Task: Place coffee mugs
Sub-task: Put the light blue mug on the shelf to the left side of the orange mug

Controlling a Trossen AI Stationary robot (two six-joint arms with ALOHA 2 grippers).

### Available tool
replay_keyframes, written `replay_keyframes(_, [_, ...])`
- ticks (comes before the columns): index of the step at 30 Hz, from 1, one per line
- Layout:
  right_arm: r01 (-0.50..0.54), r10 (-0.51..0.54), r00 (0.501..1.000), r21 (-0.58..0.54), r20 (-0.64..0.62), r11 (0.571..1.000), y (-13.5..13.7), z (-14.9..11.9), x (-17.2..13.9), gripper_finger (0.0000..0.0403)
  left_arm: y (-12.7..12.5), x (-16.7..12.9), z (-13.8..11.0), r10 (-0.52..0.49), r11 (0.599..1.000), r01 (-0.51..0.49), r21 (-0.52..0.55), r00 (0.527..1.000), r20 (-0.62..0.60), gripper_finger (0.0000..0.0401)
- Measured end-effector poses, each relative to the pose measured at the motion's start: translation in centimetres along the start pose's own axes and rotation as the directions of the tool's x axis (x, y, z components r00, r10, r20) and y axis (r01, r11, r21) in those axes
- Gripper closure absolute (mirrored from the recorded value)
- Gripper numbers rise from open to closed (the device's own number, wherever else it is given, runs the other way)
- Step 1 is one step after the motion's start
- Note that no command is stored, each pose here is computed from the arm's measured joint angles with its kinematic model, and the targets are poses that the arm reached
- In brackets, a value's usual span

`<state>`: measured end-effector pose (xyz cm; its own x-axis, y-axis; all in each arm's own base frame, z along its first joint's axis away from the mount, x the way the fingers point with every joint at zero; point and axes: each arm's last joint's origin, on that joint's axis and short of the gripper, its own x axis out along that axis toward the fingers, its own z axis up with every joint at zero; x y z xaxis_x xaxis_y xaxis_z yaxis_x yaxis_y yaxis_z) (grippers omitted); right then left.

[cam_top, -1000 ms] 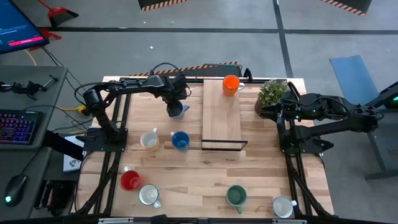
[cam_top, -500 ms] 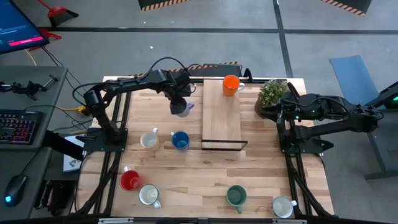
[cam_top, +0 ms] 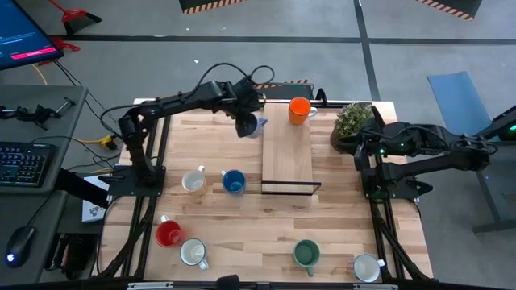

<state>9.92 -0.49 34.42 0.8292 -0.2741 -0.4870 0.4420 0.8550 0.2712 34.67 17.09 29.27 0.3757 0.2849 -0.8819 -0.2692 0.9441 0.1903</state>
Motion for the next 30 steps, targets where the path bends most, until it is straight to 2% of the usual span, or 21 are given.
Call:
replay_keyframes(5, [0.014, -0.014, 0.999, -0.012, -0.035, 1.0, 0.4, 0.0, 1.0, 0.0289, 0.6, 1.5, 1.8, -0.029, 0.997, 0.03, -0.069, 1.0, 0.01, 0.0392])
replay_keyframes(13, [0.042, -0.04, 0.995, 0.018, -0.095, 0.999, 1.0, 0.0, 2.7, 0.0289, 2.3, 4.4, 3.9, -0.007, 0.991, 0.007, -0.132, 1.0, 0.006, 0.0392])
replay_keyframes(18, [0.04, -0.039, 0.991, 0.009, -0.131, 0.999, 1.3, -0.1, 3.4, 0.0289, 2.8, 6.0, 4.6, 0.014, 0.989, -0.016, -0.147, 1.0, -0.011, 0.0392])
replay_keyframes(30, [0.039, -0.038, 0.99, 0.008, -0.136, 0.999, 1.6, 0.0, 4.0, 0.0289, 3.3, 6.9, 5.1, 0.086, 0.984, -0.086, -0.155, 0.996, -0.005, 0.0392])
